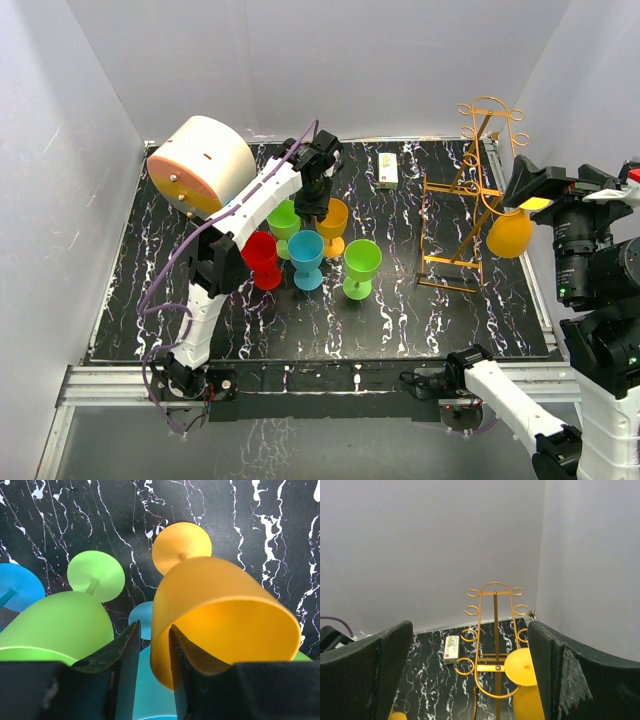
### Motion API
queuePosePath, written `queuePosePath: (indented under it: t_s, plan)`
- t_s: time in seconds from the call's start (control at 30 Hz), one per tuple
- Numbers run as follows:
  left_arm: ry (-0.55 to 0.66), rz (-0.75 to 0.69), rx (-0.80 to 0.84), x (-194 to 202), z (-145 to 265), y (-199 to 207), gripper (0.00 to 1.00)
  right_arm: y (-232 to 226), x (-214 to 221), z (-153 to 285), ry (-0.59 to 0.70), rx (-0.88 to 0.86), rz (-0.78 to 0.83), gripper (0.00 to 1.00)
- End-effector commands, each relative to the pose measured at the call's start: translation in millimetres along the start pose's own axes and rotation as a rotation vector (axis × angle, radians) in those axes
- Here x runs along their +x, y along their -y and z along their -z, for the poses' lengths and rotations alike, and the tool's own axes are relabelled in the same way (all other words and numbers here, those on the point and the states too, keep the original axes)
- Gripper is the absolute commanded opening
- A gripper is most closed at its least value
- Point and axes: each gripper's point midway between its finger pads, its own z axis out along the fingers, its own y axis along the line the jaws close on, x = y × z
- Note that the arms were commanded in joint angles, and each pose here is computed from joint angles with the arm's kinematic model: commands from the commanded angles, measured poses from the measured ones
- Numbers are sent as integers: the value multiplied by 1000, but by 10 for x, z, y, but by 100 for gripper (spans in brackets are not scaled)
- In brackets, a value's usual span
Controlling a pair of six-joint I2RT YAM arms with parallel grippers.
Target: Take the wine glass off the wine glass rack
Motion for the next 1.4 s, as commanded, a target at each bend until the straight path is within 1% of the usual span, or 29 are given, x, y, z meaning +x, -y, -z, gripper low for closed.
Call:
queuePosePath:
  t_s: [0.0, 0.13, 0.23, 0.33, 0.47, 0.53, 0.63, 0.7, 0.73, 0.8, 0.87, 0.93, 1.07, 1.2, 1.37]
  plan:
    - [44, -18, 35, -27, 282, 30, 31, 157, -71, 114, -16, 55, 34, 98]
    - [104, -23, 69, -111, 556, 54, 43, 239, 147, 96, -125, 111, 76, 98]
    - [177, -29, 130, -180, 869, 103, 54, 274, 399, 39, -234, 159, 105, 98]
    - [247, -39, 207, -218, 1148, 182, 62, 247, 648, -13, -345, 172, 131, 98]
    - [325, -59, 324, -226, 1513, 304, 68, 279, 877, -22, -459, 207, 181, 98]
    - [377, -77, 392, -221, 1734, 368, 69, 348, 940, -14, -494, 244, 223, 95]
    - [468, -113, 492, -185, 2049, 445, 73, 465, 987, -7, -536, 306, 295, 87]
    - [533, -133, 539, -134, 2242, 449, 76, 512, 1012, -10, -557, 330, 334, 79]
    - [561, -142, 556, -110, 2316, 446, 78, 535, 1021, -5, -567, 341, 352, 74]
    - [600, -156, 587, -27, 2433, 436, 80, 554, 1050, 1, -584, 337, 389, 60]
    - [623, -168, 614, 61, 2495, 425, 82, 533, 1088, 21, -607, 300, 419, 49]
    - [632, -178, 637, 183, 2514, 407, 83, 522, 1094, 44, -625, 265, 453, 44]
    - [620, -185, 632, 315, 2413, 359, 84, 543, 1155, 44, -668, 239, 539, 42]
    - [625, -193, 637, 449, 2422, 310, 84, 541, 1239, -14, -700, 199, 640, 41]
    - [619, -193, 634, 558, 2379, 262, 85, 541, 1297, -94, -717, 188, 705, 38]
